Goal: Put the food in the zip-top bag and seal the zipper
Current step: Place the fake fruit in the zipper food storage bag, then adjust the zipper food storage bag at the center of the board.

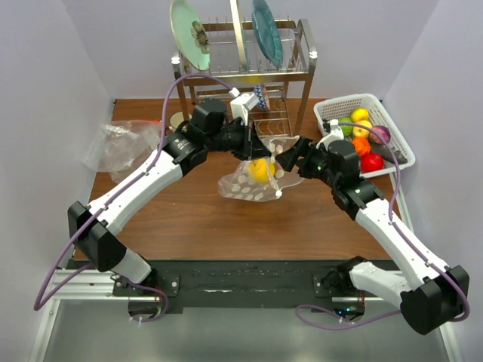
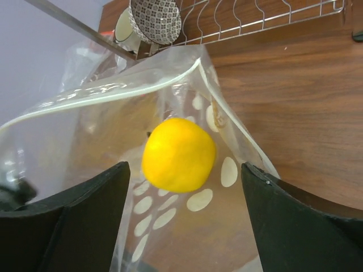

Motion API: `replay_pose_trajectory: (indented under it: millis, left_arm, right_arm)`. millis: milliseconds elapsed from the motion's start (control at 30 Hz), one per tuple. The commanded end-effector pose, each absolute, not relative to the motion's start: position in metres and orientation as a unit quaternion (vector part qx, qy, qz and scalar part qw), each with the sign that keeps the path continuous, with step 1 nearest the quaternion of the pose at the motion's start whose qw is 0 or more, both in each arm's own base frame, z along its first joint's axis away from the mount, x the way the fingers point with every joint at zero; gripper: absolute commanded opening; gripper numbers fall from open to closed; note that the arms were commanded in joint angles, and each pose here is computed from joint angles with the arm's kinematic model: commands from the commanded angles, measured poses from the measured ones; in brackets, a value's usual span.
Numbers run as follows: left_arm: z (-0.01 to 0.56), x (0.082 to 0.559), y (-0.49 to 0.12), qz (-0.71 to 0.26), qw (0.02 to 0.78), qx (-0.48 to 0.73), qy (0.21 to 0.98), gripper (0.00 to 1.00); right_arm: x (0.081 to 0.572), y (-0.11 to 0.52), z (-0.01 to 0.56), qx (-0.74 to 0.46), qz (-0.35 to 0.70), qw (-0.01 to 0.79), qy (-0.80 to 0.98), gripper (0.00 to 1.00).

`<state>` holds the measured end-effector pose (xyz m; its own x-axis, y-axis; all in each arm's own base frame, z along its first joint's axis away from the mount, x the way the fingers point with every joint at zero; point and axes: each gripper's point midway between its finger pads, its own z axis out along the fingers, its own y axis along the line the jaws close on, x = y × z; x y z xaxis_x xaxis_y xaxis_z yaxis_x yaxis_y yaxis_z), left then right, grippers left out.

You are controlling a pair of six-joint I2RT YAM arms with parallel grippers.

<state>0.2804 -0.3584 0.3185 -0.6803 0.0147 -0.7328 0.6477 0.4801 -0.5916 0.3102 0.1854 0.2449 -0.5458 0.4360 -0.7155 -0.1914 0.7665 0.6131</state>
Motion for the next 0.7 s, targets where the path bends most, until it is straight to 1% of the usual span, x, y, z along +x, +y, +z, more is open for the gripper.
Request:
replay_pose_trajectory:
  millis: [0, 133, 167, 267, 433, 567, 667]
  left_arm:
    - [0.332, 0.285, -0.352, -0.461, 0.37, 0.218, 0.777, 0.0]
    - [0.311, 0.294, -0.346, -0.431, 0.376, 0.21, 0.793, 0.0]
    - [0.31, 0.295, -0.346, -0.428, 0.379, 0.21, 0.793, 0.0]
    - [0.307, 0.298, -0.342, -0.419, 0.386, 0.204, 0.796, 0.0]
    - [0.311, 0.3, -0.34, -0.414, 0.398, 0.202, 0.793, 0.0]
    - [0.318, 0.298, -0.339, -0.418, 0.404, 0.207, 0.787, 0.0]
    - [0.319, 0.299, -0.335, -0.408, 0.41, 0.206, 0.789, 0.0]
  right_arm:
    - [0.303, 0.178, 0.283, 0.051, 0.319, 0.497, 0.805, 0.77]
    - [0.299, 0.167, 0.287, 0.04, 0.285, 0.5, 0.816, 0.75]
    - [0.299, 0.164, 0.294, 0.038, 0.278, 0.505, 0.817, 0.75]
    - [0.298, 0.153, 0.287, 0.033, 0.237, 0.495, 0.835, 0.74]
    - [0.3, 0.145, 0.254, 0.019, 0.186, 0.454, 0.871, 0.73]
    - [0.301, 0.15, 0.224, 0.012, 0.18, 0.418, 0.89, 0.7]
    - [0.301, 0.148, 0.22, 0.016, 0.179, 0.424, 0.888, 0.69]
